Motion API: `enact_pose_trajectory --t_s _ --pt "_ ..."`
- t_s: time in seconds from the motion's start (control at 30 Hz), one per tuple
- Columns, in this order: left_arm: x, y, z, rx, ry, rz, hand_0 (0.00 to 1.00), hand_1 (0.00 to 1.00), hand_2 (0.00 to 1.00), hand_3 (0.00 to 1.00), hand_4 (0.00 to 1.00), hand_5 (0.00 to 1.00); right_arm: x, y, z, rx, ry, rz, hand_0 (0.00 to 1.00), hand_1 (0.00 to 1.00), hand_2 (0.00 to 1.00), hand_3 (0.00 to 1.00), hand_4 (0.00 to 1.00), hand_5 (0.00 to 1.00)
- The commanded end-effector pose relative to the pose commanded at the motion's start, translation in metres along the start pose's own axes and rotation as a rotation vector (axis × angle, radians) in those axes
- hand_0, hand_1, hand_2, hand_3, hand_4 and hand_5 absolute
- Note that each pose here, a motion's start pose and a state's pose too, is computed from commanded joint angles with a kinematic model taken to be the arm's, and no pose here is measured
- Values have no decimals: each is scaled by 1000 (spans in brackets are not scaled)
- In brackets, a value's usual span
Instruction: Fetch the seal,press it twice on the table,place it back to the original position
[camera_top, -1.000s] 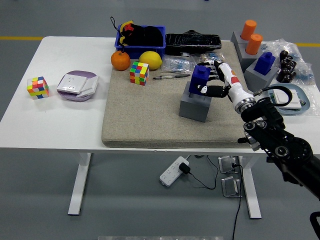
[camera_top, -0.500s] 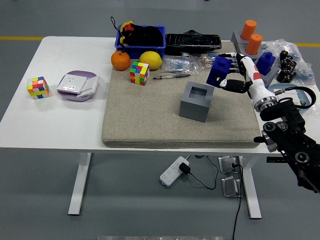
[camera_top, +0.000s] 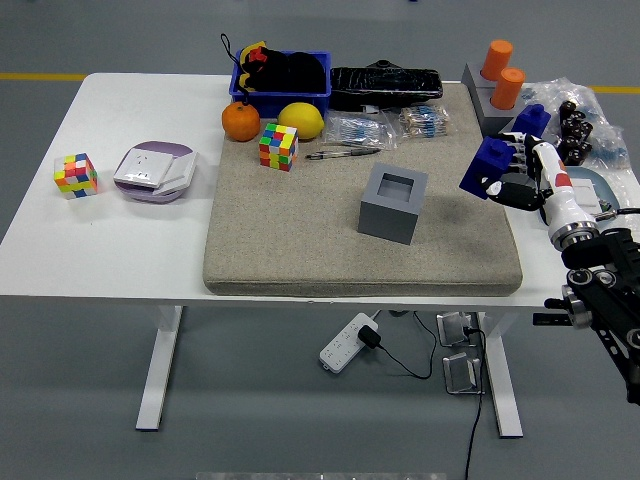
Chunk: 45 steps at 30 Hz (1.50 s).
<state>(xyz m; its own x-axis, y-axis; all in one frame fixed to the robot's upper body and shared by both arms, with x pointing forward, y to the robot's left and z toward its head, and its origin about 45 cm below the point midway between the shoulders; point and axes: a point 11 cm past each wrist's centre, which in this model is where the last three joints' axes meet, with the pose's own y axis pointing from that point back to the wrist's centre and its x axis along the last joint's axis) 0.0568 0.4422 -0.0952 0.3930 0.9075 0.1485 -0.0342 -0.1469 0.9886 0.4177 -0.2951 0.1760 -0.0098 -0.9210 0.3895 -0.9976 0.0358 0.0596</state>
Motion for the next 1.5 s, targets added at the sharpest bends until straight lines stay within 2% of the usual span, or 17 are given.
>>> enact_pose_trajectory --t_s 0.57,1.5 --pt "0 0 1 -2 -6 0 830 795 758 814 743 332 -23 12 40 -102 -10 -45 603 432 427 473 666 2" --pt "4 1 0 1 -18 6 830 795 759 814 744 333 -38 18 54 -142 17 -99 602 431 425 468 668 2"
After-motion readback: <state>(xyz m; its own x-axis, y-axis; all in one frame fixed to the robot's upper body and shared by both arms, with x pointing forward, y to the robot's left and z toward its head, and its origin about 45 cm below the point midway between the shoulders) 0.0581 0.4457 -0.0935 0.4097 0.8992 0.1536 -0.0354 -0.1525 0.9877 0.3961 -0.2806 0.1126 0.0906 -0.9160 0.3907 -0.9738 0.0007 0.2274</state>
